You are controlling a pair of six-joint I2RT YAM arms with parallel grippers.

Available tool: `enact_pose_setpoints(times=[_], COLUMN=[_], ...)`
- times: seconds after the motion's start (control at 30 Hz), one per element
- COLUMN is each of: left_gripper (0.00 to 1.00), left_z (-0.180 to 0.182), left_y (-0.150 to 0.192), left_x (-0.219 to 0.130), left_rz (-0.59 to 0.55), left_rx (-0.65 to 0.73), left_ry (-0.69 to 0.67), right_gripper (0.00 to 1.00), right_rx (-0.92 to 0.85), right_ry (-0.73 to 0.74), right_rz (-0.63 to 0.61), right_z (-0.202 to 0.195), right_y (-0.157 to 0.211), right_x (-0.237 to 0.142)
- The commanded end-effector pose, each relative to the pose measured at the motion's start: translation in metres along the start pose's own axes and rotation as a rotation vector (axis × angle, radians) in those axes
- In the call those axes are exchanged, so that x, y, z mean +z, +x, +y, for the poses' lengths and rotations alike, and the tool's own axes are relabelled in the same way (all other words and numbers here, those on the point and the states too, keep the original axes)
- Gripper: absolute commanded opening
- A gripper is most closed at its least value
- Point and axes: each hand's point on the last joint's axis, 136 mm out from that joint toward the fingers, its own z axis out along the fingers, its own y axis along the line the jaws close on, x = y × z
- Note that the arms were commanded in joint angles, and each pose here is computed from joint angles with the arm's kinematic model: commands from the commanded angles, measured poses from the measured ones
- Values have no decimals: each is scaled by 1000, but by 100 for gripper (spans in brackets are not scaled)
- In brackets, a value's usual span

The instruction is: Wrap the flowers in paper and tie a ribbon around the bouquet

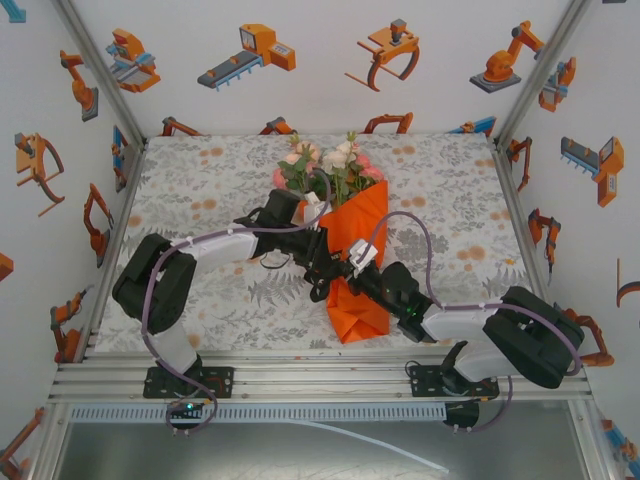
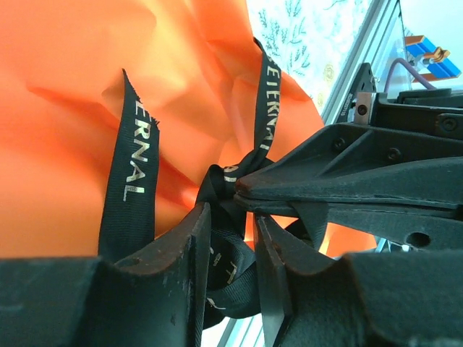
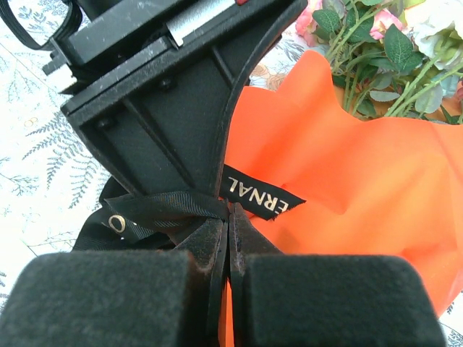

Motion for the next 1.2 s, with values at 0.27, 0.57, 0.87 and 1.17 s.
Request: enact_pose_setpoints(times=[0.27, 0.57, 0.87, 1.17], left_gripper=[31, 0, 0, 0], left_z=[-4, -10, -25, -21], left_y=[6, 1, -31, -44], left_x=[8, 4, -21, -32], left_rz=[27, 10, -123, -182], left_rx=[54, 69, 70, 53], left_ry=[23, 31, 36, 12], right_gripper=[0, 0, 0, 22], right_rx=[13, 12, 30, 78], right_ry=[12, 20, -47, -136], right_rz=[-66, -59, 3, 142], right_z=[-2, -3, 9, 28], right_y=[-17, -15, 6, 41], right_x=[-2, -3, -15, -37])
